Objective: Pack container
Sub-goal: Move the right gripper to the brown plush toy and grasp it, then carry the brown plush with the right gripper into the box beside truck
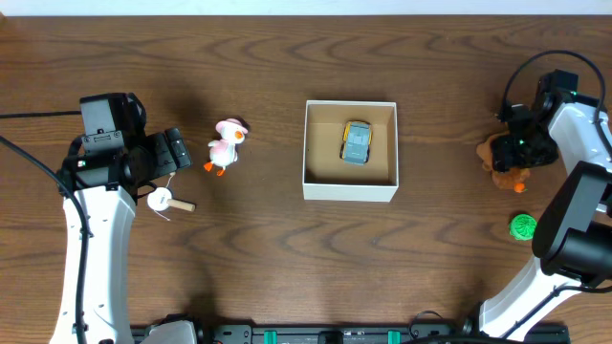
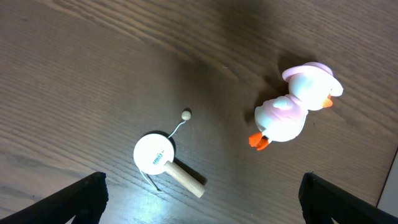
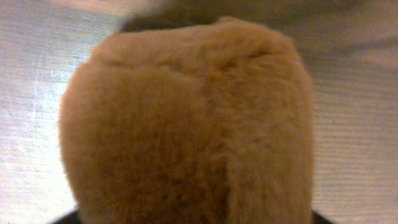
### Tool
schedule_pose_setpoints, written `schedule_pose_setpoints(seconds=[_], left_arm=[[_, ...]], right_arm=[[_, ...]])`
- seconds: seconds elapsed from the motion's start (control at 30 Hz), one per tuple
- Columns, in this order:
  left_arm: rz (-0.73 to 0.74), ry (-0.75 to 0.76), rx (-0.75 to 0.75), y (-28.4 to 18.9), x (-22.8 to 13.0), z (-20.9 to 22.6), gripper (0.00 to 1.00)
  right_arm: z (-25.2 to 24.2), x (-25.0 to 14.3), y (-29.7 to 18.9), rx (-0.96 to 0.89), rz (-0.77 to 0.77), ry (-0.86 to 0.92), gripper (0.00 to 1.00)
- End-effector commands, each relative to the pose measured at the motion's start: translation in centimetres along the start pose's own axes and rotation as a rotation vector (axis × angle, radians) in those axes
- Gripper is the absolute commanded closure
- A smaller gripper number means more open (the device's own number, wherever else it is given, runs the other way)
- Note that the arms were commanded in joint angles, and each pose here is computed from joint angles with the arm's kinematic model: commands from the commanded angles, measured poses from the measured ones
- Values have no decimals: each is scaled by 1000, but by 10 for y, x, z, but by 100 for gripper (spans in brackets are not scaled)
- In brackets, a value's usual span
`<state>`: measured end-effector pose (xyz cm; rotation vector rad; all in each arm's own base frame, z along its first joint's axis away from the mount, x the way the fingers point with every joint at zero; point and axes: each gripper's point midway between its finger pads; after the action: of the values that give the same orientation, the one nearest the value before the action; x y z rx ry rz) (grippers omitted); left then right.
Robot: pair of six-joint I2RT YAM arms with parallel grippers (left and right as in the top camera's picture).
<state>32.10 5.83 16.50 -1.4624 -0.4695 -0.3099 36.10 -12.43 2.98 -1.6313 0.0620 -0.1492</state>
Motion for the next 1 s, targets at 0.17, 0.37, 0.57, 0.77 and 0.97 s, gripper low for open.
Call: schedule_pose_setpoints(seconds=[0.17,0.37,0.57,0.77,0.97], left_arm=[[-21,8,9,-4,9,3,2],[-21,9,9,-4,9,3,2],[-21,8,9,-4,9,3,2],[-21,8,9,-4,9,3,2],[-21,8,9,-4,9,3,2]], right_arm=[[17,2,2,32,1,88,99],[37,11,-14,34,-30,77,99],[88,49,-85,56,-209,25,99],[177,80,-179,160,-444,-16,99],[277,70,-209,294,-522,5,99]])
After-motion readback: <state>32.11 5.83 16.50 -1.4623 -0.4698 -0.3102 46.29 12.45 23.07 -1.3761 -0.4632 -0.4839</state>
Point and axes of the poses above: each gripper's point midway between its finger pads, its own y axis out along the fingers, its own z axis along the line the jaws close on, x = y × z, and after that the axes turned 15 degrees about y, right-handed
